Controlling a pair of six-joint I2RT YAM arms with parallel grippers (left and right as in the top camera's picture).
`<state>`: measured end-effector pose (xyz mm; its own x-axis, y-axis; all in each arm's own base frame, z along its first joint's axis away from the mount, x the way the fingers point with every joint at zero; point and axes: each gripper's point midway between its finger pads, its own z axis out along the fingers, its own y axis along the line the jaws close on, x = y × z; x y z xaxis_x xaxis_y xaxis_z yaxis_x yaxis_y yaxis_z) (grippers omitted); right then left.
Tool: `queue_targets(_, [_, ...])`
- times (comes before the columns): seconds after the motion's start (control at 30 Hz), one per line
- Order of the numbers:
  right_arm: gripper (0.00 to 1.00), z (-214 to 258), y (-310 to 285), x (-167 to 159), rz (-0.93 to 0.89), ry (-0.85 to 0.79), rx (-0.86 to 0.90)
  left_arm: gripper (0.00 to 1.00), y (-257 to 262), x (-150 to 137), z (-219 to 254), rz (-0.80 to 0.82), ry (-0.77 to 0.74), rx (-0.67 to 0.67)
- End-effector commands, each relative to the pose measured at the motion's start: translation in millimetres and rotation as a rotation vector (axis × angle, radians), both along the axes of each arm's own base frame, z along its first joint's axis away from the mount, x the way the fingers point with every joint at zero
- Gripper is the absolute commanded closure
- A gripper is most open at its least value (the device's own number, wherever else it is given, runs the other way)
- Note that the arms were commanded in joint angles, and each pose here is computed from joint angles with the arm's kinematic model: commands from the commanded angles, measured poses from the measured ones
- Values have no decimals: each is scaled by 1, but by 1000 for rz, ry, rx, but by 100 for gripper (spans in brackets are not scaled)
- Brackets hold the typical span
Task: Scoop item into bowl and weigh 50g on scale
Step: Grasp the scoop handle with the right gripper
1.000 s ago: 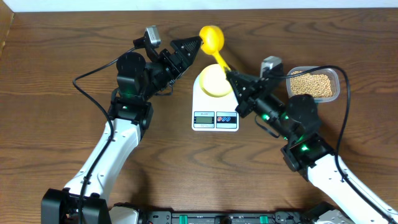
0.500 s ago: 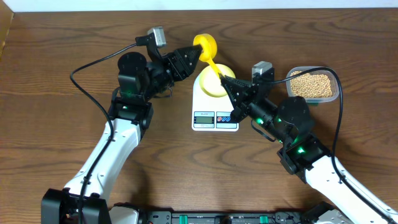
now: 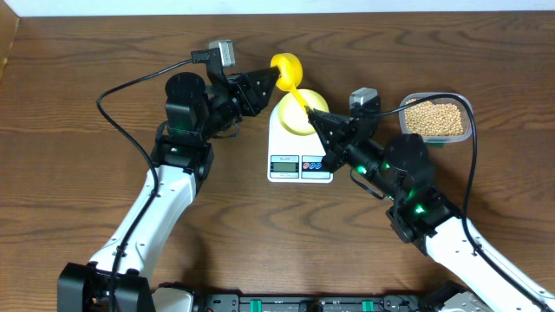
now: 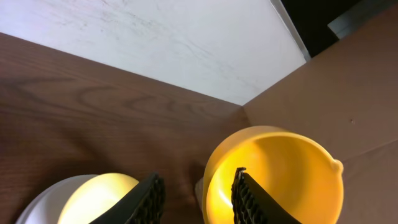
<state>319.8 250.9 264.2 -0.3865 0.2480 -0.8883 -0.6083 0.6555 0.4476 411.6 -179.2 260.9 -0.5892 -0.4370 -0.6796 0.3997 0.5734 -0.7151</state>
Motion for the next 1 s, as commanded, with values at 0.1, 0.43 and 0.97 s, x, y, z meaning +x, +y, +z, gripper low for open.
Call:
queue_targets(0.1, [99,1,9,-7,36,24,11,62,1,1,14,0,-49,12])
queue_targets(0.43, [99,0,9,-7,34,39,22,76,1,0,11,0,-36,14])
queue_targets(0.97, [55,17,13,-11,65,34,107,93,1,1,11,16,37,-60])
